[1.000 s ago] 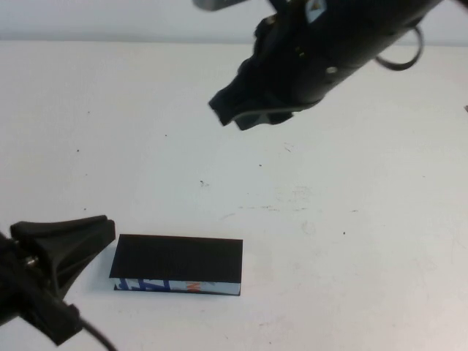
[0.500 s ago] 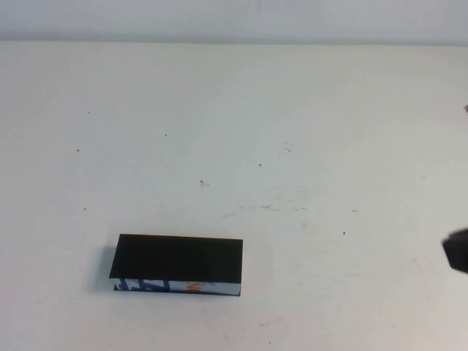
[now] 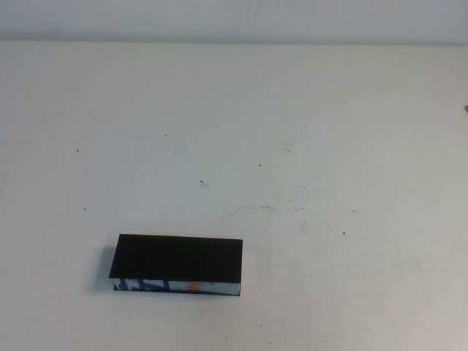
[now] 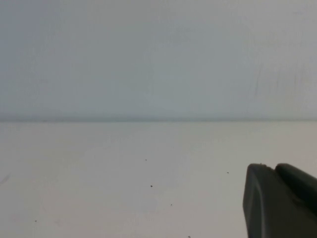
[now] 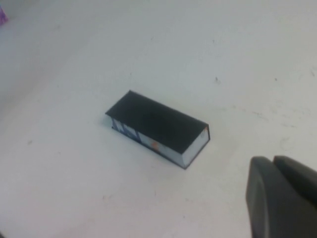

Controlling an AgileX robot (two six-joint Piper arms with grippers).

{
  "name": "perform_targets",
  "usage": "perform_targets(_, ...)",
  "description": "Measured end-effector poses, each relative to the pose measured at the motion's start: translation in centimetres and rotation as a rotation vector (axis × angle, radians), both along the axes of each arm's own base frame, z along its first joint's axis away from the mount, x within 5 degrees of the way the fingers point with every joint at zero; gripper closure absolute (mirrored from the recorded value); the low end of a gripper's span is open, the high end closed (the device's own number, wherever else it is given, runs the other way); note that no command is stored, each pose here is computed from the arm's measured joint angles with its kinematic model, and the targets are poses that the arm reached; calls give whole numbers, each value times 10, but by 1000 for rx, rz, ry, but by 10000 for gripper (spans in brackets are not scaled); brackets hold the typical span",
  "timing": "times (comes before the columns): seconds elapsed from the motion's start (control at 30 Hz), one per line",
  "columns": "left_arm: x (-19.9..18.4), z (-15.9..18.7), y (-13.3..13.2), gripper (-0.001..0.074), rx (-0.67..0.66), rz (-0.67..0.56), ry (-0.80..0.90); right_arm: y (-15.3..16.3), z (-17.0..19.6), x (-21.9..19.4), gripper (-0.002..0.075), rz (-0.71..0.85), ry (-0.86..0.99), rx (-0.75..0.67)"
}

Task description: Return glasses to glasses case

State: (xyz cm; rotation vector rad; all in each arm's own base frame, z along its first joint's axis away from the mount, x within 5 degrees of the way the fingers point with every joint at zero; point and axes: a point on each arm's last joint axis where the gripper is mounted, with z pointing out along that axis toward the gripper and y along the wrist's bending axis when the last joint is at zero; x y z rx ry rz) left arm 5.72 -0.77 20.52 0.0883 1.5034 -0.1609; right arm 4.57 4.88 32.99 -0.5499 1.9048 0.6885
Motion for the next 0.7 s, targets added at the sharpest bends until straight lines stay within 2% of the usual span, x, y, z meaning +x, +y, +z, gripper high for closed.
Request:
perform_targets(0.27, 0, 0, 0, 736, -4, 3, 0, 8, -23, 9, 739, -18, -55, 130)
perform_targets(0.7, 0, 0, 0, 736, -4, 5, 0, 7, -35, 6, 739, -3, 36, 49)
